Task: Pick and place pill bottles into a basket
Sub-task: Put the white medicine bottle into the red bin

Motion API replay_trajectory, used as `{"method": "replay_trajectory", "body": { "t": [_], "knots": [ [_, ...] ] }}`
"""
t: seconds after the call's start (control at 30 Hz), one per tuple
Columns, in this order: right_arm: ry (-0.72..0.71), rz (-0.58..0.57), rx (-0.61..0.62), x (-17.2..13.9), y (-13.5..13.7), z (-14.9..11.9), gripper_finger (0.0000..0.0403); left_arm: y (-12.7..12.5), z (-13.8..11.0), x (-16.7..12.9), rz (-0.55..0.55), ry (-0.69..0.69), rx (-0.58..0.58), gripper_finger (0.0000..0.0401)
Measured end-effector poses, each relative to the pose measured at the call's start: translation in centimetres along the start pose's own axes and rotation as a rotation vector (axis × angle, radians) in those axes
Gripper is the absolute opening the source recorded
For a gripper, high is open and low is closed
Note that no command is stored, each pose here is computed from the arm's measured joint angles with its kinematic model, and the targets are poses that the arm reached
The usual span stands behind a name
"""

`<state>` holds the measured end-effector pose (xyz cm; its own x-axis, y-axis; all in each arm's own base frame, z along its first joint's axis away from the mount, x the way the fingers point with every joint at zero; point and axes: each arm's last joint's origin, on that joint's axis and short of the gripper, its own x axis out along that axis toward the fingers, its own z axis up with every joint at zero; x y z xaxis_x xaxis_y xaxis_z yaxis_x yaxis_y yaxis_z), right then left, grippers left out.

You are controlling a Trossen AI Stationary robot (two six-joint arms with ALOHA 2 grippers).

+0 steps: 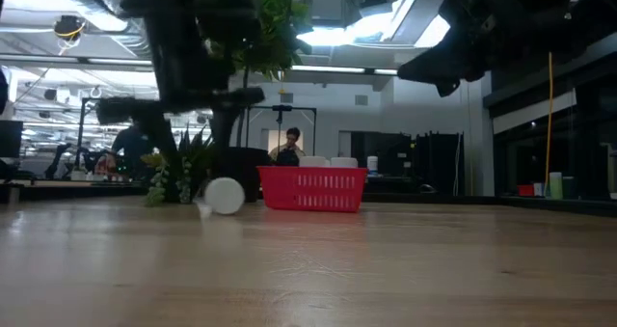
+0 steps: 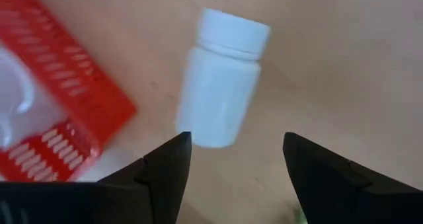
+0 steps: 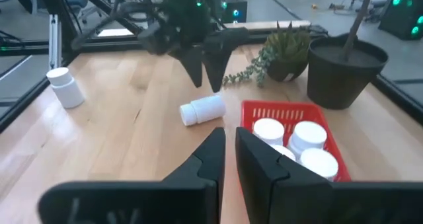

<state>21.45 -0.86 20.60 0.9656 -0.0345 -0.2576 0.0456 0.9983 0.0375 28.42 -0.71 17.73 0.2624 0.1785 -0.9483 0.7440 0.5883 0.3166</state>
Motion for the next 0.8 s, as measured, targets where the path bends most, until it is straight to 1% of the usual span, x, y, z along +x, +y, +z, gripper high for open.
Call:
{"method": "replay_trajectory", "body": {
  "t": [0.07,0.13,0.2,0.33,0.5,0.6,0.8],
  "knots": [
    [0.009,0.0,0.014,0.0,0.0,-0.1,0.0042,0.3,0.1,1.0,0.01,0.014,0.043,0.0235],
    [0.023,0.001,0.025,0.0,0.0,-0.2,0.0042,1.0,0.2,1.7,0.053,0.02,0.057,0.0235],
    [0.034,0.004,0.036,0.0,0.1,-0.3,0.0042,1.4,-0.1,2.3,0.068,0.031,0.065,0.0235],
    [0.042,0.019,0.031,0.0,0.5,-0.4,0.0042,2.2,0.0,2.3,0.09,-0.043,0.054,0.0235],
    [0.045,0.041,0.025,0.0,0.9,-0.5,0.0042,2.1,-0.1,2.3,0.077,-0.056,0.056,0.0235],
    [0.046,0.048,0.022,0.0,1.1,-0.5,0.0042,2.1,0.1,2.3,0.059,-0.09,0.033,0.0235],
    [0.046,0.049,0.022,0.0,1.1,-0.5,0.0042,2.2,0.4,2.2,0.038,-0.156,-0.103,0.0235]
  ]
}}
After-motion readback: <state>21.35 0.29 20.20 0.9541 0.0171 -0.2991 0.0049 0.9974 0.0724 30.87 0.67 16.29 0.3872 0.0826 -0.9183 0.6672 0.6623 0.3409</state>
